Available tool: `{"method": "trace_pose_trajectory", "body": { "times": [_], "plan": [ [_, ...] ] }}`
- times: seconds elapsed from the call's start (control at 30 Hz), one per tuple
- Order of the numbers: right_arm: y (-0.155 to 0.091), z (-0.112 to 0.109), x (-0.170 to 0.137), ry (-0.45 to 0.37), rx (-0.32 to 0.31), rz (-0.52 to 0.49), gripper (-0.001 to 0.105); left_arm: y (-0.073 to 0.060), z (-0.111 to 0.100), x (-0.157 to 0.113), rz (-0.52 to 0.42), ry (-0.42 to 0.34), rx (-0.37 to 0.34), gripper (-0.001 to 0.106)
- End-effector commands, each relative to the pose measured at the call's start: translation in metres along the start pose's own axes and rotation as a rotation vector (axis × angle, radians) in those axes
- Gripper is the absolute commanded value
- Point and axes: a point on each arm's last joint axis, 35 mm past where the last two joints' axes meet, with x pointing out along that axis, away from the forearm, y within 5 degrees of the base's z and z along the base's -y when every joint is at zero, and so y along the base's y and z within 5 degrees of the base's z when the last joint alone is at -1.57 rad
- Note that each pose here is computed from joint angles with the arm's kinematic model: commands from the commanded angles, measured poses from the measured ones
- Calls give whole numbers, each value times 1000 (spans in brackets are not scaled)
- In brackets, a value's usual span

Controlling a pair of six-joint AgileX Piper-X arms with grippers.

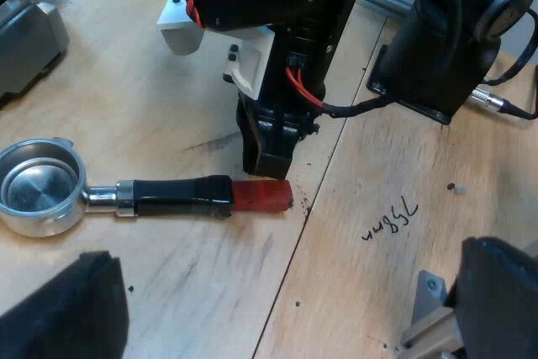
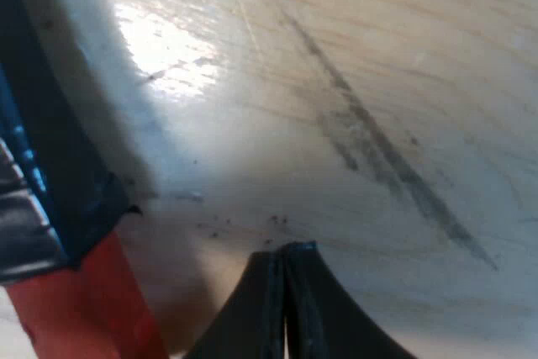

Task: Put the handle in the coffee machine

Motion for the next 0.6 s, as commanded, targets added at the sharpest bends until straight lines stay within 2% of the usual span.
{"method": "trace_pose_trajectory", "body": {
  "times": [0.03, 0.27, 0.6],
  "plan": [
    [4, 8, 10, -41, -8, 66, 0, -2, 2, -1, -18, -10, 17, 80],
    [24, 3, 12, -69, -95, 87, 0, -2, 2, -1, -18, -10, 17, 80],
    [47, -5, 15, -98, -155, 102, 0, -2, 2, -1, -18, -10, 17, 80]
  ]
}}
